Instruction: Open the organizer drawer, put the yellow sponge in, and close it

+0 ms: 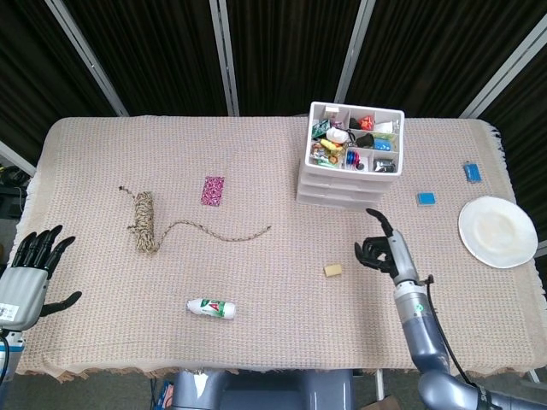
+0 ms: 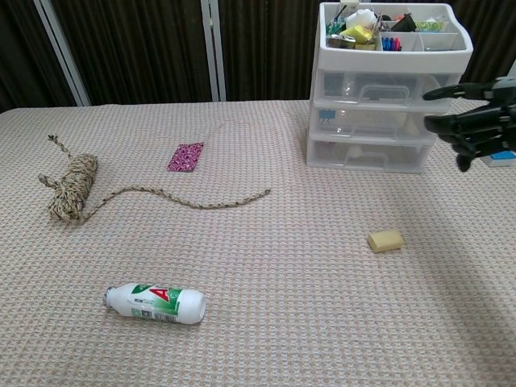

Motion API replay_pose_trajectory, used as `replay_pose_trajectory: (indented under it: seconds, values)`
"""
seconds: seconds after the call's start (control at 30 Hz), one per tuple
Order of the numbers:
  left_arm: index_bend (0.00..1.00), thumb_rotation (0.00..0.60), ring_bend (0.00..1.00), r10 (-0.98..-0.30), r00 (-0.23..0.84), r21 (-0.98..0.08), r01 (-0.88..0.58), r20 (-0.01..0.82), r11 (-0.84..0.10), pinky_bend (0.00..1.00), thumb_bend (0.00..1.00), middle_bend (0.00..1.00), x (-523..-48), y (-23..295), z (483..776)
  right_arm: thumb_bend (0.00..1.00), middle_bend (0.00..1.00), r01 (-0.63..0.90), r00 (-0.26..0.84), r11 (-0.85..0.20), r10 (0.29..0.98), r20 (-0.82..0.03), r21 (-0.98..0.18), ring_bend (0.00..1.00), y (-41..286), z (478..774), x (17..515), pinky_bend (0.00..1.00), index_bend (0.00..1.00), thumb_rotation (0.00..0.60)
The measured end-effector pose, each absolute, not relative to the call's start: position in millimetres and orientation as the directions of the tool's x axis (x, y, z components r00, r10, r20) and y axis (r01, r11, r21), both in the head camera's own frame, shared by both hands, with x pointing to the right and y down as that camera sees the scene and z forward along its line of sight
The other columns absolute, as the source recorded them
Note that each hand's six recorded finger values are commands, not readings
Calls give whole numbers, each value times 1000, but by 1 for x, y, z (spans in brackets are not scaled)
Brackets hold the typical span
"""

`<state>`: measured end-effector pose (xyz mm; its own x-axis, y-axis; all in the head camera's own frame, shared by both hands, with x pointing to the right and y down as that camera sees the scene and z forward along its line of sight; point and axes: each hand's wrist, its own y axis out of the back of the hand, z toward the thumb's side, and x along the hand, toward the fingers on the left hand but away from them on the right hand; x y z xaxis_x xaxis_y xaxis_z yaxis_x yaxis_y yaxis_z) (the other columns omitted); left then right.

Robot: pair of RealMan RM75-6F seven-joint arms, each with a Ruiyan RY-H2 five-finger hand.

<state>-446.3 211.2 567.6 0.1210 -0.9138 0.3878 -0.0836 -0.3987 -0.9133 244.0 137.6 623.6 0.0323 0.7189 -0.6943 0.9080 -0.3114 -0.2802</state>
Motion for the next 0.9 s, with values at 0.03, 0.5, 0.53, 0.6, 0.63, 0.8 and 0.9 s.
replay_pose_trajectory:
  seconds: [0.03, 0.5, 0.53, 0.6, 0.63, 0.8, 0.9]
  values:
    - [117, 600, 0, -914, 122, -913, -85, 388, -399, 0, 175, 0, -446, 211, 568, 389, 785, 916, 46, -310, 712, -701, -255, 779, 137, 626, 236, 668, 139, 600]
    - [117, 600, 0, -916, 119, -915, -87, 383, -394, 0, 174, 0, -448, 209, 567, 389, 785, 955, 58, -246, 696, -715, -163, 779, 123, 657, 188, 668, 153, 600]
    - [116, 600, 0, -916, 119, -915, -87, 384, -395, 0, 174, 0, -449, 209, 567, 389, 785, 956, 56, -245, 695, -717, -163, 779, 122, 659, 187, 668, 153, 600]
    - [117, 600, 0, -915, 120, -914, -88, 385, -396, 0, 174, 0, -449, 209, 567, 388, 784, 959, 50, -236, 689, -723, -159, 779, 120, 664, 183, 668, 153, 600]
    - [117, 600, 0, -915, 120, -913, -89, 386, -397, 0, 174, 0, -449, 209, 568, 388, 785, 960, 48, -232, 687, -725, -157, 779, 118, 666, 182, 668, 153, 600]
    - [117, 600, 0, -912, 118, -910, -95, 392, -403, 0, 174, 0, -449, 209, 569, 391, 785, 971, 46, -200, 688, -724, -129, 779, 109, 672, 173, 668, 155, 600]
    - [117, 600, 0, -911, 117, -909, -99, 395, -406, 0, 173, 0, -449, 208, 569, 392, 785, 981, 43, -167, 692, -721, -101, 779, 101, 674, 167, 669, 157, 600]
